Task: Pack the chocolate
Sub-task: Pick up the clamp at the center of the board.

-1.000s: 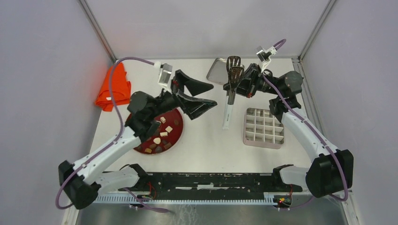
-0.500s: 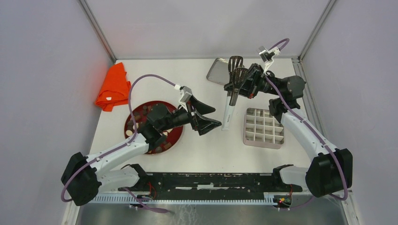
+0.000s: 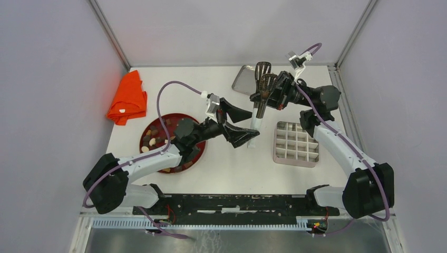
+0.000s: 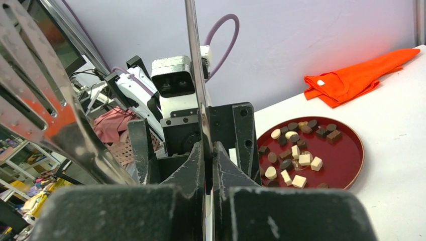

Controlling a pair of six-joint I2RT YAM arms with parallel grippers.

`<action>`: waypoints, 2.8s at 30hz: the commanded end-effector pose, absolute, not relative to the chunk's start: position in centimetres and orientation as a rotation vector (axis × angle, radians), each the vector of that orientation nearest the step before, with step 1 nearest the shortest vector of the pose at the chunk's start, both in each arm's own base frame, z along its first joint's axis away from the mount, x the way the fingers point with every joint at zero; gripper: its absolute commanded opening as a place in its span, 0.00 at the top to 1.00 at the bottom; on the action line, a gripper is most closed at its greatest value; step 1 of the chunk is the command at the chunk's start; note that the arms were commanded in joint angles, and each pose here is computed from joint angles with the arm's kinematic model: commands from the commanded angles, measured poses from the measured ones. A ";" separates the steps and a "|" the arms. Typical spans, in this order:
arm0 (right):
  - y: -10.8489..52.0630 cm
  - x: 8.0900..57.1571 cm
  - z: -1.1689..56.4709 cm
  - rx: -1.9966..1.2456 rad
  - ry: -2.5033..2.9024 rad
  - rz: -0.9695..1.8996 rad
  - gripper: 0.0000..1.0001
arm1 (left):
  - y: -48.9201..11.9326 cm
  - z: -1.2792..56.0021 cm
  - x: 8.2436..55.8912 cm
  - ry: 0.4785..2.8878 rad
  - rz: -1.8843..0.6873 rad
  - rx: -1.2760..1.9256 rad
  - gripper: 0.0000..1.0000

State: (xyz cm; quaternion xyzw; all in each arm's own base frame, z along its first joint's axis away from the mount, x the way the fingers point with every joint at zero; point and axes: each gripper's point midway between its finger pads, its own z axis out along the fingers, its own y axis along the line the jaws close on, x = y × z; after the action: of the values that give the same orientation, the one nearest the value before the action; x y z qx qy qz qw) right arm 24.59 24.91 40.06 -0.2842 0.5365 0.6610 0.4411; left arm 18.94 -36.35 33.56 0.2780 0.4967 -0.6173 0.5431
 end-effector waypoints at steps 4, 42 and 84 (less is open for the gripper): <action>25.1 24.6 42.6 -0.660 1.237 1.645 1.00 | -37.1 39.7 20.0 0.979 -1.543 0.517 0.04; 25.1 26.2 41.8 -0.527 1.268 1.685 1.00 | -38.8 40.4 19.7 0.901 -1.644 0.435 0.15; 25.0 26.5 41.8 -0.499 1.289 1.707 0.99 | -39.1 40.0 19.1 0.870 -1.646 0.499 0.44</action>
State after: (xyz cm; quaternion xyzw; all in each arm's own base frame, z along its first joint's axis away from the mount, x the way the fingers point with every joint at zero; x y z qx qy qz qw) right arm 26.29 25.32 40.40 -0.2075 0.5392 0.6928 0.4315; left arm 20.51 -39.61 37.23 0.1957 0.4199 -0.6877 0.5589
